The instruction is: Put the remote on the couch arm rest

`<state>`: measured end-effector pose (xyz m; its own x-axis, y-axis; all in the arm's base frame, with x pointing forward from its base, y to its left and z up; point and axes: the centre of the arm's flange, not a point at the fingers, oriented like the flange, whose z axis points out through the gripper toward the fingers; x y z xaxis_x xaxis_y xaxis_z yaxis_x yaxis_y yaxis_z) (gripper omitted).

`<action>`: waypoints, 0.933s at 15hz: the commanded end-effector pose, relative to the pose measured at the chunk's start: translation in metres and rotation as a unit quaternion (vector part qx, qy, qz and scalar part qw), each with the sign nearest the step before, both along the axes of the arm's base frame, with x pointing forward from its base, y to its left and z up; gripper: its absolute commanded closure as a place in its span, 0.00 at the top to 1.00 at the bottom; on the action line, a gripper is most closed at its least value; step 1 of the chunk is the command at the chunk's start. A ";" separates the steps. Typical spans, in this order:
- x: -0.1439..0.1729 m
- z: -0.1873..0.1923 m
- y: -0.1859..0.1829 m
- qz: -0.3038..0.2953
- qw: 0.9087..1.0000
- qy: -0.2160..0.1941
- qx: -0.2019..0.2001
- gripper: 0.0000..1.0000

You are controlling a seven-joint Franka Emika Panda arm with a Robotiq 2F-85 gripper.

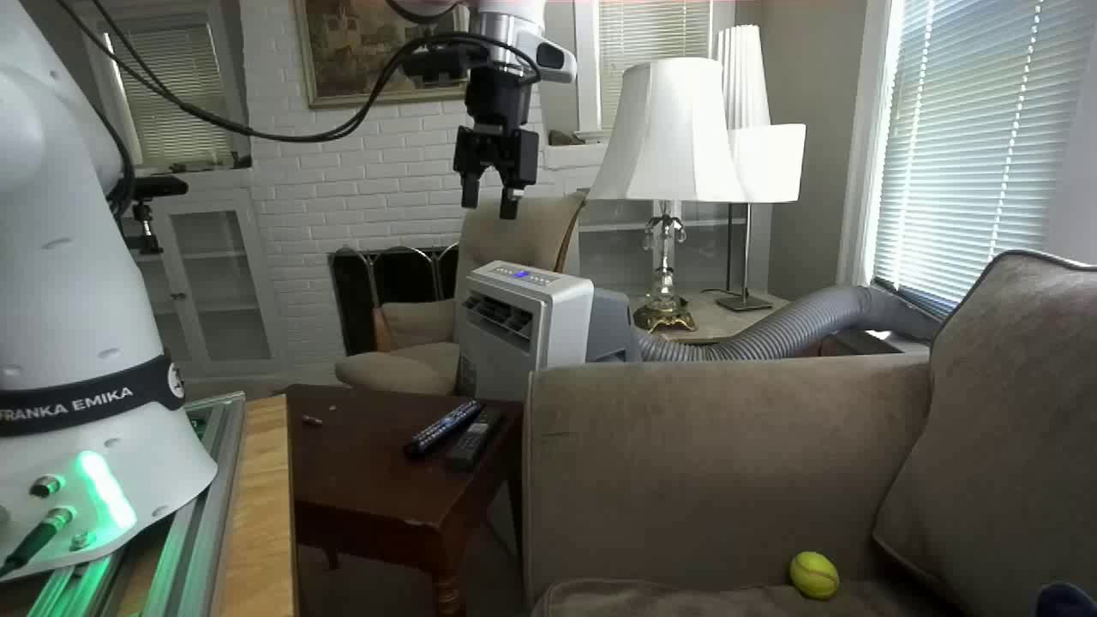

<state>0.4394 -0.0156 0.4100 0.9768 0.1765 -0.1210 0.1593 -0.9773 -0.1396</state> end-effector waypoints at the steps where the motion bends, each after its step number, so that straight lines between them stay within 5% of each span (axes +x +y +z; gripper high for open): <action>1: 0.000 0.000 0.000 0.000 1.000 0.000 0.000 1.00; 7: 0.005 -0.001 0.004 0.016 1.000 -0.005 0.000 1.00; 11: 0.038 -0.022 0.042 0.132 0.991 -0.033 0.003 1.00; 14: 0.060 -0.056 0.078 0.216 0.976 -0.040 0.006 1.00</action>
